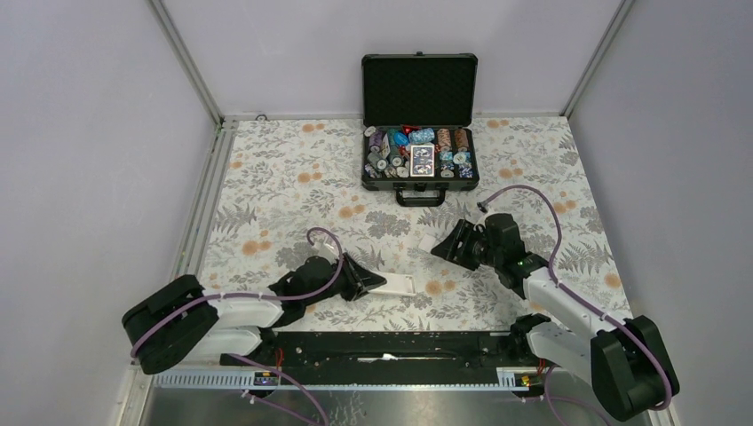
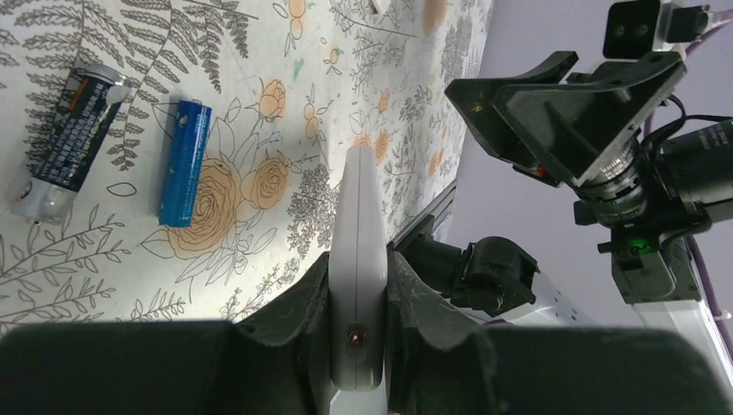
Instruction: Load the batteries into the remote control
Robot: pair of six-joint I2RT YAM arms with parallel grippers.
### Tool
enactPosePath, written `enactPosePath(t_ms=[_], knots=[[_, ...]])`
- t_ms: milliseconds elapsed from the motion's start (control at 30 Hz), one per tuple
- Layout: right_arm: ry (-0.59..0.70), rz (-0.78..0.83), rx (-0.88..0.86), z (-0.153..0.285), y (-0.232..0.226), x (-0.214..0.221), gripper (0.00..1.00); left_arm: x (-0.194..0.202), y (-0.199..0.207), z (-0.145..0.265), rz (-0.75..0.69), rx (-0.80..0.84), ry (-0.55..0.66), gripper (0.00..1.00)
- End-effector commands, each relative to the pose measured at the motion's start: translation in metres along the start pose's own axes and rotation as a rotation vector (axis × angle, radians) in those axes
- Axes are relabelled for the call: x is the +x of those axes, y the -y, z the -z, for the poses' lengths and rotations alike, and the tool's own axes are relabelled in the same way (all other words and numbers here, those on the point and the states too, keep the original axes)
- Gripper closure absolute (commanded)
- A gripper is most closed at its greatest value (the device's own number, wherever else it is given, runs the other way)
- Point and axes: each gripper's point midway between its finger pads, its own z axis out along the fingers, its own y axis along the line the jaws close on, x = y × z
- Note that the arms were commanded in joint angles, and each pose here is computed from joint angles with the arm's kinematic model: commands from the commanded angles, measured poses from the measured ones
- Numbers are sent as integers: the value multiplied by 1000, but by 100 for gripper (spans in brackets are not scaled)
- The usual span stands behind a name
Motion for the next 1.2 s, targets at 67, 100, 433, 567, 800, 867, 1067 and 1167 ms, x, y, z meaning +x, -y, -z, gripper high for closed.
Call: enactPosePath(t_ms=[67,100,433,567,800,867,1067,1167], knots=[[-33,48,-45,7,-13,7,39,0,27,-12,34,96,37,87],[-39,55,-47,8,-13,9,39,3,26,-14,36,88,30,84],[-87,91,-51,17,-16,22,38,23,18,-24,19,41,-26,57],[-105,105,-59,19,-19,29,36,32,16,-24,-18,13,-55,48],[-160,143,-57,16,-22,49,36,46,18,-19,-103,-28,-93,38],[-162,145,-58,16,-22,51,36,49,20,-16,-126,-34,-100,37],[-158,161,-40,21,-22,53,36,57,26,-7,-230,-80,-127,32],[-160,160,-30,23,-20,55,36,53,23,-4,-273,-118,-110,29]])
